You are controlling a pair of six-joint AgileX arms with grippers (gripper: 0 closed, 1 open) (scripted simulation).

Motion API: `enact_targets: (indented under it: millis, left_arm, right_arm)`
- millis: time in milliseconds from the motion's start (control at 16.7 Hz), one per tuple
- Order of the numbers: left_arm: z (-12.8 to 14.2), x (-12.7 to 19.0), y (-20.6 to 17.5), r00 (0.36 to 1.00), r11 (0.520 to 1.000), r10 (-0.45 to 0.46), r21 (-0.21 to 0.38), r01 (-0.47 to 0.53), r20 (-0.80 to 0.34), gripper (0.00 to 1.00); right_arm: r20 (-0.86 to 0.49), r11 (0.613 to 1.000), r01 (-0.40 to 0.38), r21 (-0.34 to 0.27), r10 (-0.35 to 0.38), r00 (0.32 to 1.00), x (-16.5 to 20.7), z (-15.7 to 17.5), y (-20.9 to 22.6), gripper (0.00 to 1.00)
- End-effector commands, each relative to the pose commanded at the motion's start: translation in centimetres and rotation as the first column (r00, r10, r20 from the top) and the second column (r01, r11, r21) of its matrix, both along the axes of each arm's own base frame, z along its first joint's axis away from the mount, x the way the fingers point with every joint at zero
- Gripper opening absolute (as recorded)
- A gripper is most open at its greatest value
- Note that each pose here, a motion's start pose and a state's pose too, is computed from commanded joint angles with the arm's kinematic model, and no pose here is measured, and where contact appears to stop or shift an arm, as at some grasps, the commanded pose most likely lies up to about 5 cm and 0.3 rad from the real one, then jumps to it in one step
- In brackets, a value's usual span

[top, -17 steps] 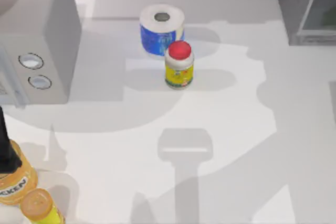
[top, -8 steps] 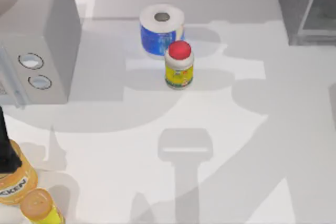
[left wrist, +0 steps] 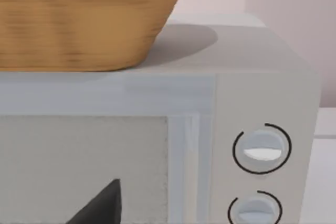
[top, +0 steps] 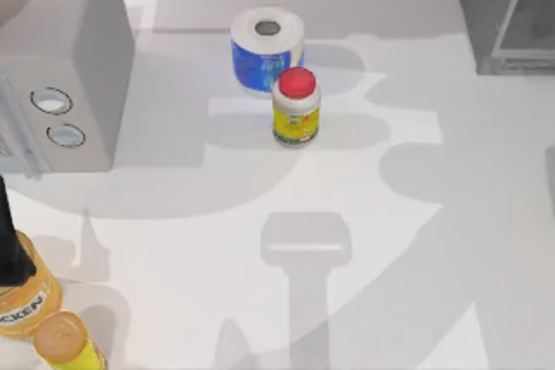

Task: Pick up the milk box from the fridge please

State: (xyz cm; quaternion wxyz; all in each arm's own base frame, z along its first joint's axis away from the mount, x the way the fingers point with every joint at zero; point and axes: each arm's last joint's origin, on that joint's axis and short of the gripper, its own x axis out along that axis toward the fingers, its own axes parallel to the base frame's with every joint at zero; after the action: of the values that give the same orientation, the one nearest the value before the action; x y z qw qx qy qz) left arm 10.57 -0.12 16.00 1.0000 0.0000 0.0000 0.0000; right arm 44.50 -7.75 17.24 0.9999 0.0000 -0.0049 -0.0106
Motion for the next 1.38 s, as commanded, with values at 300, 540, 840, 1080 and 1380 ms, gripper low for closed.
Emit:
enact_targets:
  millis: [300, 540, 840, 1080, 1380]
  left_arm:
    - [0.0, 0.0, 0.0, 1.0, 1.0, 0.0, 0.0, 0.0, 0.0, 1.0]
    - [0.0, 0.0, 0.0, 1.0, 1.0, 0.0, 0.0, 0.0, 0.0, 1.0]
    - [0.0, 0.0, 0.0, 1.0, 1.0, 0.0, 0.0, 0.0, 0.0, 1.0]
    - [0.0, 0.0, 0.0, 1.0, 1.0, 0.0, 0.0, 0.0, 0.0, 1.0]
    - [0.0, 0.0, 0.0, 1.0, 1.0, 0.0, 0.0, 0.0, 0.0, 1.0]
  right_arm:
    - [-0.036, 1.0, -0.006, 0.008, 0.006, 0.999, -5.9, -1.0, 0.3, 0.0]
    - [-0.016, 1.0, -0.009, 0.004, 0.009, 1.0, -8.4, -0.7, 0.4, 0.0]
    - [-0.021, 1.0, -0.014, 0.007, 0.014, 1.0, -8.3, -0.8, 0.6, 0.0]
    - [-0.018, 1.0, -0.012, 0.0, 0.012, 1.0, -9.5, 0.8, 1.2, 0.0]
    - [-0.007, 1.0, -0.015, -0.012, 0.014, 1.0, -15.0, 5.2, 3.5, 0.0]
